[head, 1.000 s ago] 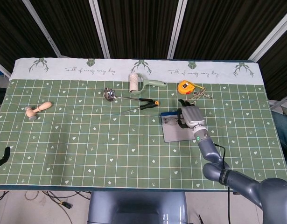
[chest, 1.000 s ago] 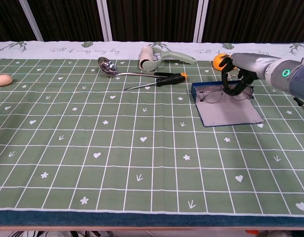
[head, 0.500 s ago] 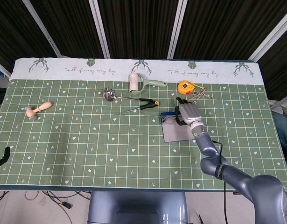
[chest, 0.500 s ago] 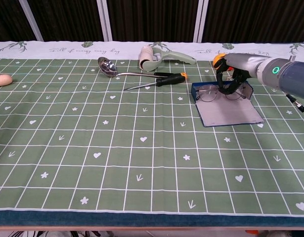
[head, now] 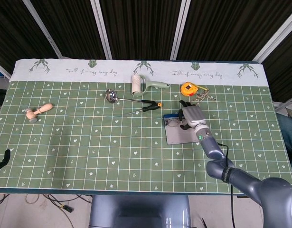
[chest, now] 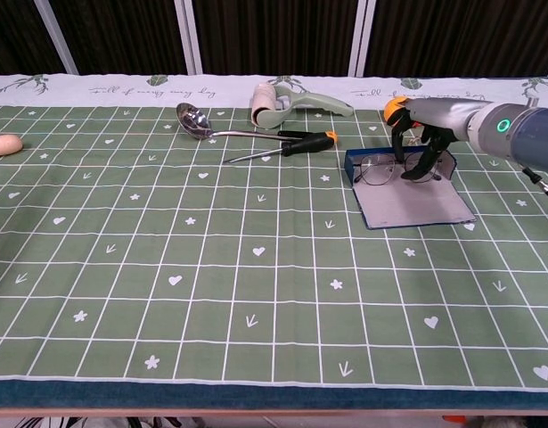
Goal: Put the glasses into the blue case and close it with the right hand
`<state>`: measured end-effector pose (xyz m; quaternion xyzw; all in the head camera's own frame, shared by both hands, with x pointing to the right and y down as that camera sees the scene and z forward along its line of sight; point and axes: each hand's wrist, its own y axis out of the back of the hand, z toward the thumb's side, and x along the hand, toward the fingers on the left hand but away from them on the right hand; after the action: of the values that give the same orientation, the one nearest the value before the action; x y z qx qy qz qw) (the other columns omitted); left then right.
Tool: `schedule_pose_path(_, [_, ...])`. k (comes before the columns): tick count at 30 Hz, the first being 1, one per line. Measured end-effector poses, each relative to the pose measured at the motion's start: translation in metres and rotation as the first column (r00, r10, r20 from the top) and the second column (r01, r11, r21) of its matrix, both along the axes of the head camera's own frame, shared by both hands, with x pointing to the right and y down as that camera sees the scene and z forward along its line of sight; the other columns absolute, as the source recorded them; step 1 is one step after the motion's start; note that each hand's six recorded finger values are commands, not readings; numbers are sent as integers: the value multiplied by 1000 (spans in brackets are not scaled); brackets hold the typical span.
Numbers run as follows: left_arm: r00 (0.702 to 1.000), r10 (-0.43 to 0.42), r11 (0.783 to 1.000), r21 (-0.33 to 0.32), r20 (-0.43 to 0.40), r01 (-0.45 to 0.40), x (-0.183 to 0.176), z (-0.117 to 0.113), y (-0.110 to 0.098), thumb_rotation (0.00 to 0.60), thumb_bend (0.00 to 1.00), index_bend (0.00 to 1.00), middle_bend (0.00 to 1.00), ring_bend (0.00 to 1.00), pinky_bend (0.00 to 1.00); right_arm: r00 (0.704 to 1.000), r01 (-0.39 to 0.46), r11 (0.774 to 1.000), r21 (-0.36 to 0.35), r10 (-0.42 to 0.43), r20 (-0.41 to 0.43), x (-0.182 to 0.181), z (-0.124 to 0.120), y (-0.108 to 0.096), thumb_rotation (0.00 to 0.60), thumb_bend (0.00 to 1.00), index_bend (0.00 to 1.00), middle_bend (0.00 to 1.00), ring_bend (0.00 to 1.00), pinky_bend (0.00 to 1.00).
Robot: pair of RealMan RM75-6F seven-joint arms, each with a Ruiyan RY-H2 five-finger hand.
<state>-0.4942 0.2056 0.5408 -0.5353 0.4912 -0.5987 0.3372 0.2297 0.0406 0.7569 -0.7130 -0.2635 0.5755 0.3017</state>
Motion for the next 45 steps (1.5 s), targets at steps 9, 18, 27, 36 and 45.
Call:
schedule_pose_path(9, [1000, -3, 1000, 6, 2, 3, 0, -1, 1, 600, 366, 122, 7, 0, 0, 999, -28, 999, 39, 27, 20, -2, -17, -4, 600, 313, 243, 103, 141, 249])
schedule_pose_path(18, [1000, -4, 1000, 12, -3, 4, 1, -1, 0, 600, 366, 122, 7, 0, 0, 994, -60, 995, 83, 51, 97, -5, -50, 6, 600, 504, 240, 461, 593, 682])
schedule_pose_path(27, [1000, -7, 1000, 14, -7, 7, 1, -1, 0, 600, 366, 122, 7, 0, 0, 991, -61, 992, 114, 46, 124, 3, -82, 53, 600, 678, 237, 911, 1000, 1000])
schedule_pose_path(36, [1000, -15, 1000, 14, -9, 15, 0, -1, 1, 600, 367, 125, 7, 0, 0, 997, -42, 998, -41, 45, 62, 10, -64, 84, 600, 755, 174, 982, 1000, 1000])
schedule_pose_path(45, [1000, -20, 1000, 14, -16, 20, 0, -2, 0, 600, 368, 126, 7, 0, 0, 999, -47, 995, -84, 49, 15, 8, -44, 84, 600, 797, 134, 992, 1000, 1000])
